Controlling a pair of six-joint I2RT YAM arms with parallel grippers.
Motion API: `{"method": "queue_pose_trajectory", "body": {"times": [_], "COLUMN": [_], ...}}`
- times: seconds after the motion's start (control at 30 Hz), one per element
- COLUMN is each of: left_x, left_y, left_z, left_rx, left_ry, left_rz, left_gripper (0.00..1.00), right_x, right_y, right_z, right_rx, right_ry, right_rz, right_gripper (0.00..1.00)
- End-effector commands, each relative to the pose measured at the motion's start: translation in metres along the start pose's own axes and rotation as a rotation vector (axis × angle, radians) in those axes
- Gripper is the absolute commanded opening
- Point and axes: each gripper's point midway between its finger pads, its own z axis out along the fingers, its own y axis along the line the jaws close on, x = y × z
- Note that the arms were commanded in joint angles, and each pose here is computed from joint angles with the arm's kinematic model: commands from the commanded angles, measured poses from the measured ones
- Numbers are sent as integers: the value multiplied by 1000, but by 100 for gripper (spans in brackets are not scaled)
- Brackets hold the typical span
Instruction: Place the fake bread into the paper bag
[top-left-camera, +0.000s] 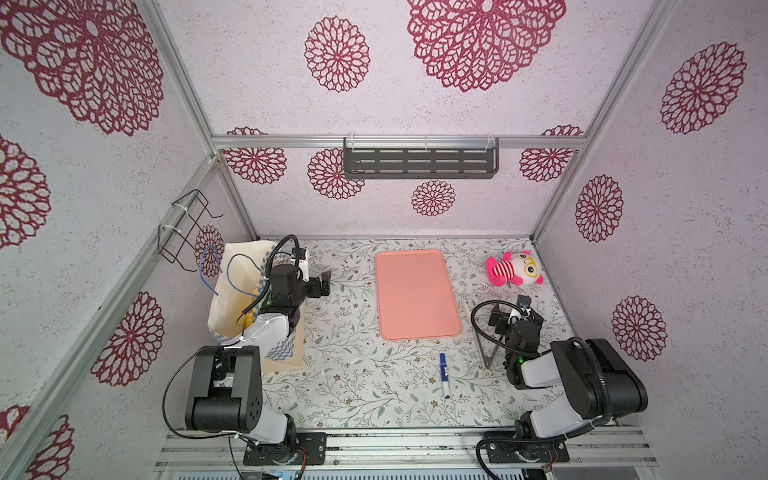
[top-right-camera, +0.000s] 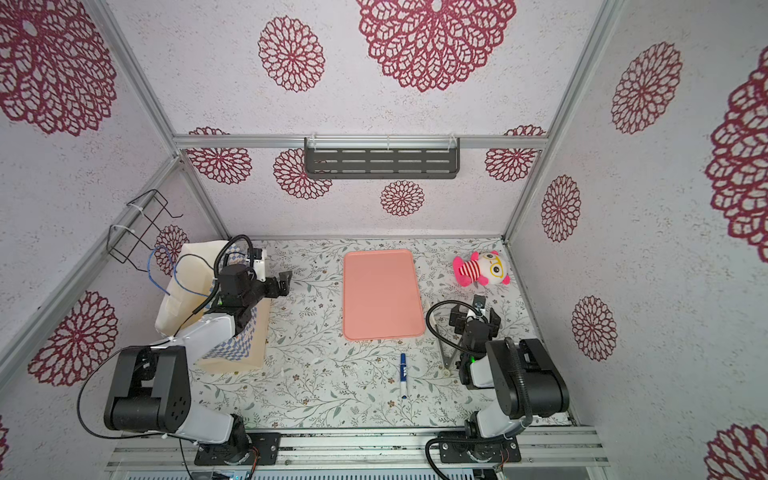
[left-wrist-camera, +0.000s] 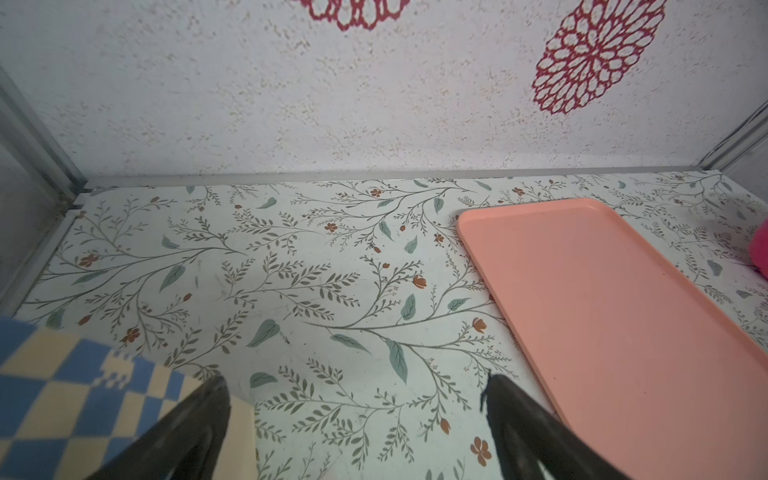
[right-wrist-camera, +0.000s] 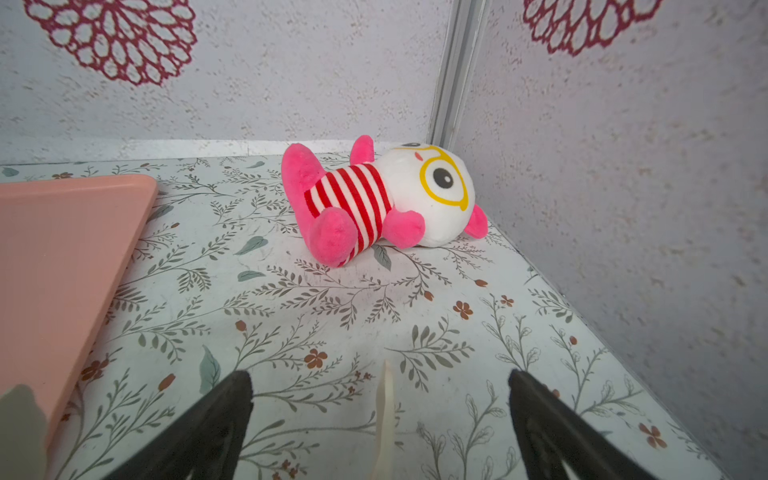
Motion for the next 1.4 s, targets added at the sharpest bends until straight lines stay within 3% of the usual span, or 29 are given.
{"method": "queue_pose_trajectory", "body": {"times": [0.0, 0.1, 0.23, 0.43, 0.77, 0.9, 1.37], "left_x": [2, -3, -2, 3, 33, 49, 55], "left_y": [31, 51, 64, 50, 49, 47, 52], "left_z": [-8, -11, -3, -1, -4, 1, 10], "left_rx": [-78, -106, -96, -6, -40, -36, -15], "left_ry": [3, -37, -1, 44, 127, 92, 129], "left_rz": [30, -1, -21, -84, -39, 1, -29], "left_gripper": [98, 98, 98, 99, 98, 98, 97], "right_x": [-18, -17, -17, -17, -17, -17, -22], "right_y": [2, 2, 2, 2, 2, 2, 1], "right_z": [3, 2, 2, 2, 2, 2, -11], "right_rx": [-3, -4, -4, -5, -3, -3, -22], "right_ry": [-55, -56, -55, -56, -56, -56, -114], "right_rz": [8, 8, 8, 8, 8, 8, 12], "right_gripper": [99, 99, 99, 99, 99, 99, 99]}}
